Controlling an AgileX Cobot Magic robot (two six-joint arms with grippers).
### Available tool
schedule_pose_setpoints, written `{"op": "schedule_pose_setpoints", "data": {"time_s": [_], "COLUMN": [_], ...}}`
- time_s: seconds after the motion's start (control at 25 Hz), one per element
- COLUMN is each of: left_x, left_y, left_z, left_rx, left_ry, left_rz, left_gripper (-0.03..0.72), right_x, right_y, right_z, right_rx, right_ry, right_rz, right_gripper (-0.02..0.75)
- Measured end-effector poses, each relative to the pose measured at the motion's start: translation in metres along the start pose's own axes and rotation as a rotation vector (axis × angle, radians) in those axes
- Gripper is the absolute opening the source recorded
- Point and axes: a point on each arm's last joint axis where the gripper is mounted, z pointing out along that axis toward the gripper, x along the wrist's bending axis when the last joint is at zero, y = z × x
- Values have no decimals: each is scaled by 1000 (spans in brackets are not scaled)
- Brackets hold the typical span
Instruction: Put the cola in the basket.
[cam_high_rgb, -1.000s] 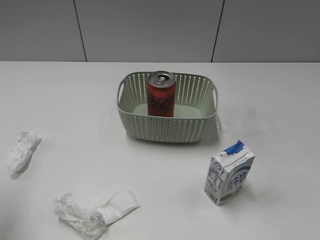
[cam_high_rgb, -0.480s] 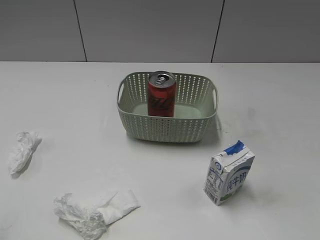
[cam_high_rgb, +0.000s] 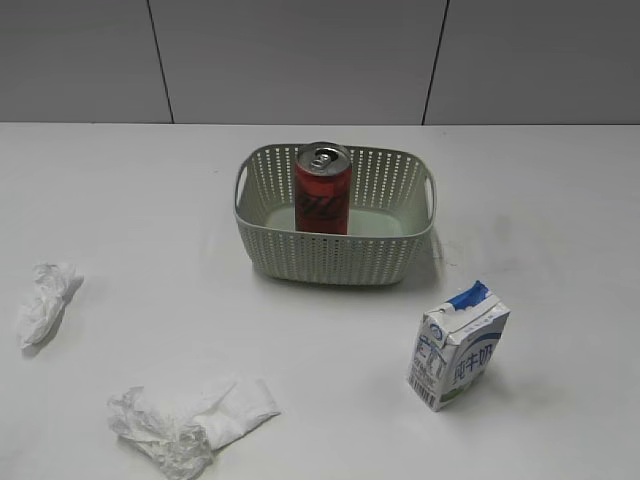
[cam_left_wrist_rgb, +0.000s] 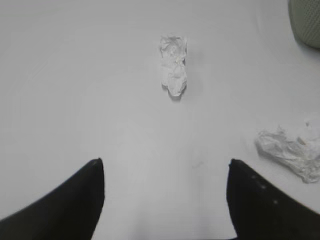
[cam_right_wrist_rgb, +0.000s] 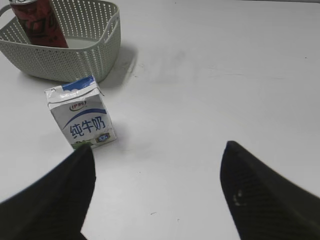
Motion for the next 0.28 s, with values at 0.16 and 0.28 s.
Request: {"op": "schedule_pose_setpoints", "data": {"time_s": [0.16,0.28], "left_x": [0,0], "left_y": [-6,-12], "left_z": [-10,-17], "left_rx": [-77,-141], "left_ry": [-3,-5], "left_rz": [4,7], "left_gripper": [575,575], "right_x": [0,0], "right_y": [0,0], "right_z": [0,0], "right_rx": [0,0], "right_ry": [0,0], "right_rz": [0,0], "right_gripper": [590,590]}}
